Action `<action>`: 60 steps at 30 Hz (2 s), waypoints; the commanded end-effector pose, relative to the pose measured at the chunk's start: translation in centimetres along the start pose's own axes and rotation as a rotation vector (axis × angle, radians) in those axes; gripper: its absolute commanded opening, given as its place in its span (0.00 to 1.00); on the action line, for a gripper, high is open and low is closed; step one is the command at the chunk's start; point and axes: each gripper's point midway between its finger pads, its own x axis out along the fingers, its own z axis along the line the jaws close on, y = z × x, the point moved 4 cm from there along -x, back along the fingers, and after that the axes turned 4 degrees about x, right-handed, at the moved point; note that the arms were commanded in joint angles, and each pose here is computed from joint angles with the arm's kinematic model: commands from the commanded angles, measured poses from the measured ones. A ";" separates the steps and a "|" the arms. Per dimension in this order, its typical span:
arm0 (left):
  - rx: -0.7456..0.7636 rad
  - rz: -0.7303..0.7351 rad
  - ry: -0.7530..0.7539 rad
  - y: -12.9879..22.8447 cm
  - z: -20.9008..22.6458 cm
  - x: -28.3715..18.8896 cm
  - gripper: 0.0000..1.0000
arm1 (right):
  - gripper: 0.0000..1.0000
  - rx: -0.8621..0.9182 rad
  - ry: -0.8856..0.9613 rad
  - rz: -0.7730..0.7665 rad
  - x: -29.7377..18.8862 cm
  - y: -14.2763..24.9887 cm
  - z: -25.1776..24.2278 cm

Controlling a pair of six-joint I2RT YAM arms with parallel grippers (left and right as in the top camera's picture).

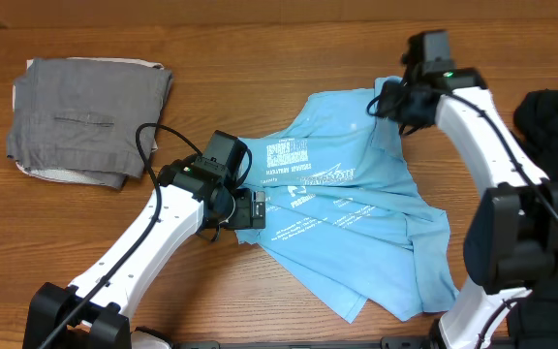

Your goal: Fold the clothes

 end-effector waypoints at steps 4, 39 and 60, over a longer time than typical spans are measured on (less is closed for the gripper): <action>-0.007 0.008 -0.011 0.1 0.2 0.3 1.00 | 0.52 0.029 0.061 0.092 3.4 2.7 -1.2; -0.007 0.008 -0.011 0.1 0.2 0.3 1.00 | 0.24 0.027 0.086 0.066 6.3 2.2 -1.7; -0.007 0.008 -0.011 0.1 0.2 0.3 1.00 | 0.15 -0.007 0.146 0.024 4.7 -0.8 -5.0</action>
